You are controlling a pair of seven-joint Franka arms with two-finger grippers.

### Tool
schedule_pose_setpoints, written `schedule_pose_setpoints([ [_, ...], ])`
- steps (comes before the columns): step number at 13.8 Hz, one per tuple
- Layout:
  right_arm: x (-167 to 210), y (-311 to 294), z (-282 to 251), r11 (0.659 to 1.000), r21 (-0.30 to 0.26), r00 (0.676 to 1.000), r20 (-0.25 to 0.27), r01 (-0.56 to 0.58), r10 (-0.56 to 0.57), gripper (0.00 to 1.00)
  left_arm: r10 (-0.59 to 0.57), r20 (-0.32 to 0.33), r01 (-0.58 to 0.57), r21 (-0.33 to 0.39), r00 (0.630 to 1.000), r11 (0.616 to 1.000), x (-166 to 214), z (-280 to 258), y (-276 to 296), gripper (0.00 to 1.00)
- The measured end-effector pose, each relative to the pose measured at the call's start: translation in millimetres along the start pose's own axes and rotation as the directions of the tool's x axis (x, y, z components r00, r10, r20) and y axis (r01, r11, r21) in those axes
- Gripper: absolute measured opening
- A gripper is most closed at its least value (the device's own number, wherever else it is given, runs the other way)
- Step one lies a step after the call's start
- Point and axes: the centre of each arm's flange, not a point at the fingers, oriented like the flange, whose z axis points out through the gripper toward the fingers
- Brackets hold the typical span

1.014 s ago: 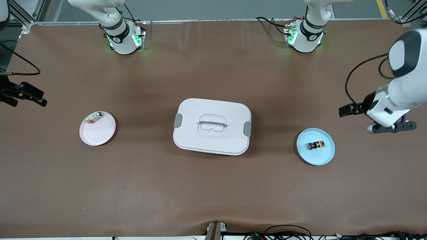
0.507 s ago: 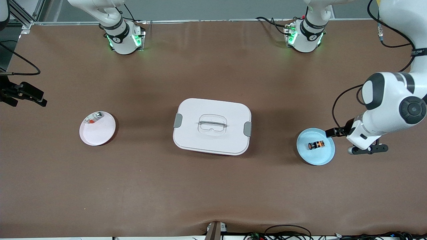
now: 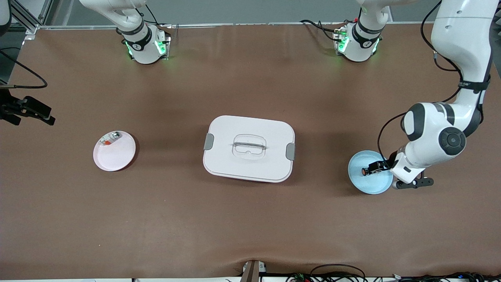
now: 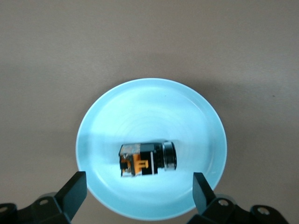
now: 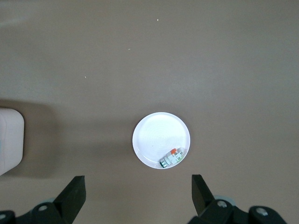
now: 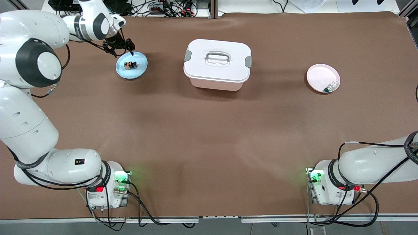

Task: Transfer orange switch to right arm and place
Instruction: 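Lower the left gripper onto the orange switch on the blue plate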

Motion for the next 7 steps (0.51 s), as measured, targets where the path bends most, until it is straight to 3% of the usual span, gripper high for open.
schedule_pose_setpoints([
  [7, 0, 0, 0, 1.0, 0.0, 1.0, 0.0, 0.0, 0.0, 1.0, -0.016, 0.01, 0.016, -0.008, 1.0, 1.0, -1, 41, 0, 1.0],
])
